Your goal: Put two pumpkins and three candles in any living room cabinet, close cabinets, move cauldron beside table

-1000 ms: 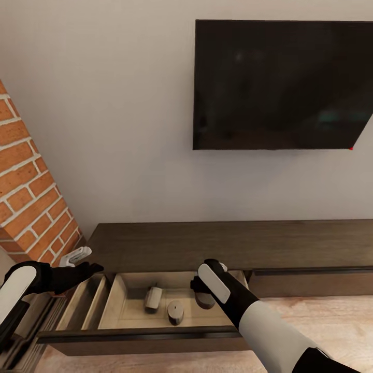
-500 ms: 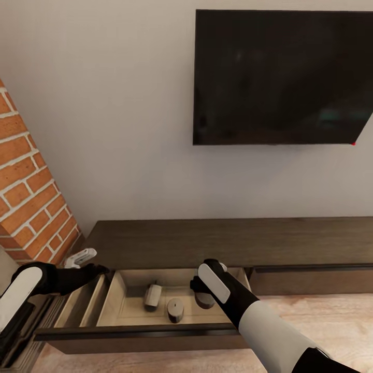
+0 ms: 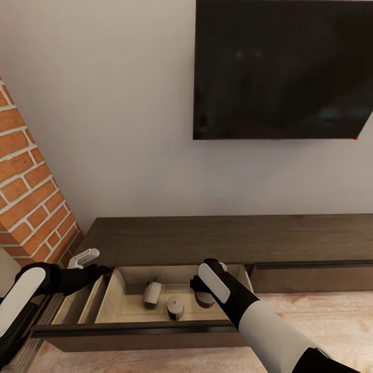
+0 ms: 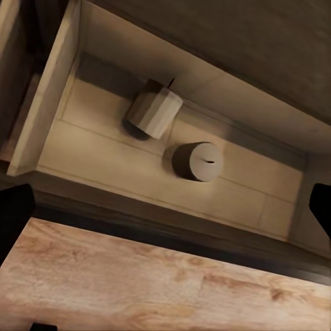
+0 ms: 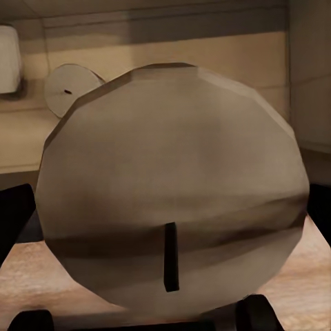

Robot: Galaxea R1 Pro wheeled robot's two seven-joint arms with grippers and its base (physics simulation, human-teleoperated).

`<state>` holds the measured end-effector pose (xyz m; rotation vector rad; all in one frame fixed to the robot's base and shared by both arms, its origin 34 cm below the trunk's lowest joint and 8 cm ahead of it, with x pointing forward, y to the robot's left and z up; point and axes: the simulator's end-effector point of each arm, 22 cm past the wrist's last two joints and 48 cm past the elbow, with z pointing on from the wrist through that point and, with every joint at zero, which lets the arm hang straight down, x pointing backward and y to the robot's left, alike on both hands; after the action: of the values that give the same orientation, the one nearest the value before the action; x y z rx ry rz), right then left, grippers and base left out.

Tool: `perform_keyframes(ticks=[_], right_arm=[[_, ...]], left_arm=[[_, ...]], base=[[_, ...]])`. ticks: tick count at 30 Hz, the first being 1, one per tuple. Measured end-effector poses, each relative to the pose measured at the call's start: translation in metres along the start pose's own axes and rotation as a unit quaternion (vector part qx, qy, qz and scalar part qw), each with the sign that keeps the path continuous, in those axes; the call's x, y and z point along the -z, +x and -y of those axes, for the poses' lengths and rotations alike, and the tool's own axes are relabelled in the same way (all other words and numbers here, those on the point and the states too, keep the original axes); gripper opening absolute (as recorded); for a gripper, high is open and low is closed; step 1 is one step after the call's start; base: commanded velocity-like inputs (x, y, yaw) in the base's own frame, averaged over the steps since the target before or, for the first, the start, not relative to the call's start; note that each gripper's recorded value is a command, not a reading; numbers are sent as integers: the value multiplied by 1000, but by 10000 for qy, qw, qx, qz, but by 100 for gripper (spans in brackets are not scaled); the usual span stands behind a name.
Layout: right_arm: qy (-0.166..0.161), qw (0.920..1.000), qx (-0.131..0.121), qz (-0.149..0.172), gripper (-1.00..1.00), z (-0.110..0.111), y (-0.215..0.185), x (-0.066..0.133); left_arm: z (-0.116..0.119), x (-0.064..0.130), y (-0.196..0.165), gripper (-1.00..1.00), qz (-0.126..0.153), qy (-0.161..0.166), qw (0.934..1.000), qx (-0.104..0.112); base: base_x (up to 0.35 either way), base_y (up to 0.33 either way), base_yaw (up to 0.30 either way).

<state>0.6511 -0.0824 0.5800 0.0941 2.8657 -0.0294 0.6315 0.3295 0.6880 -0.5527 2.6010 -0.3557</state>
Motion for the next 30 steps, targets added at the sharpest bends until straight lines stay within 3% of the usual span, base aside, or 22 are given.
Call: perform_keyframes(ticks=[9, 13, 30], right_arm=[[-3, 10000, 4, 88, -100, -1, 3, -15], [-261, 9996, -20, 124, -100, -11, 4, -23], [-241, 9991, -220, 287, -100, 11, 10, -63]], left_arm=[[-6, -14, 8, 100, 7, 3, 10000, -3], [-9, -20, 12, 100, 7, 5, 10000, -4], [-22, -44, 25, 100, 71, 51, 10000, 36]], base=[[0, 0, 0], [0, 0, 0], [0, 0, 0]])
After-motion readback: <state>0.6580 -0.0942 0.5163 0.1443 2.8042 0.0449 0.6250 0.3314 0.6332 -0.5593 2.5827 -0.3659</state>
